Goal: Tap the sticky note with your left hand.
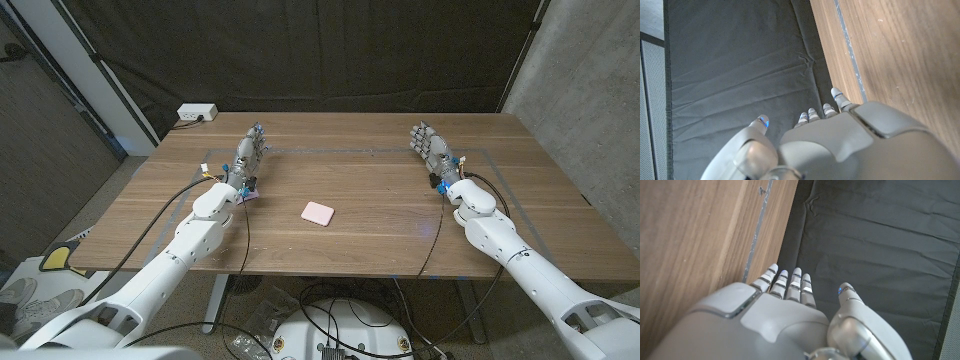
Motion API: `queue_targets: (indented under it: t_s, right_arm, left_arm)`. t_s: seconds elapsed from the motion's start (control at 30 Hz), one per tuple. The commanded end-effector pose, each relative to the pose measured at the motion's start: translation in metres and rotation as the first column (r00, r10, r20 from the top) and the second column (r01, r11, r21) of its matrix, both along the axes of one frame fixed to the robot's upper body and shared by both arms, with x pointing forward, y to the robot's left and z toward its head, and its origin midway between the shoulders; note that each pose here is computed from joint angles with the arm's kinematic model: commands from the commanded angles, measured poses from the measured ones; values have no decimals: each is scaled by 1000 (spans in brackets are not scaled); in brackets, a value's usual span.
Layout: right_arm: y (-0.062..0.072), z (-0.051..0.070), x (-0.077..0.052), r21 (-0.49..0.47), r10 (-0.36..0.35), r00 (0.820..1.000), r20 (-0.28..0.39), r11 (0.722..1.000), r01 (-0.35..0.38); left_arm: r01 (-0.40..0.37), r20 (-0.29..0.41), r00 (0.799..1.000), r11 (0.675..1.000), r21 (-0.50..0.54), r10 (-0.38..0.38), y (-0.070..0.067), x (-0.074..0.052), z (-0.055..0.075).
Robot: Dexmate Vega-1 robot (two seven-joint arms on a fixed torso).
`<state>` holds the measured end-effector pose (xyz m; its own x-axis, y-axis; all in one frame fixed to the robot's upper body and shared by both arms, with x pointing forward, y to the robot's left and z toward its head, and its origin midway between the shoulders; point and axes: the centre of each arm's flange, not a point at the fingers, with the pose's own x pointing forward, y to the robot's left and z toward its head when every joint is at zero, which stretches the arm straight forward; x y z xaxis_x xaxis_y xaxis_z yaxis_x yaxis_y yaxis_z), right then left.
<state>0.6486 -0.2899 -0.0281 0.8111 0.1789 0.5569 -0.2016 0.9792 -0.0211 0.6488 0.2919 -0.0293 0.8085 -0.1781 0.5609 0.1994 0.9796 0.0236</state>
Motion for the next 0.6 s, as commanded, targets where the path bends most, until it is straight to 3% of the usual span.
queue_targets:
  t_s: [0.03,0.3,0.6]
  right_arm:
    - [1,-5,-4,-2,-2,1000,-7,1000,2]
    - [1,-8,-4,2,0,1000,-15,1000,0]
    - [2,-9,-3,-1,6,1000,-17,1000,-6]
  left_arm:
    - [-10,2,1000,1000,7,10,2,-4,-2]
    - [-160,45,986,985,59,158,-2,-18,-1]
    - [-324,95,945,934,148,313,-9,-35,4]
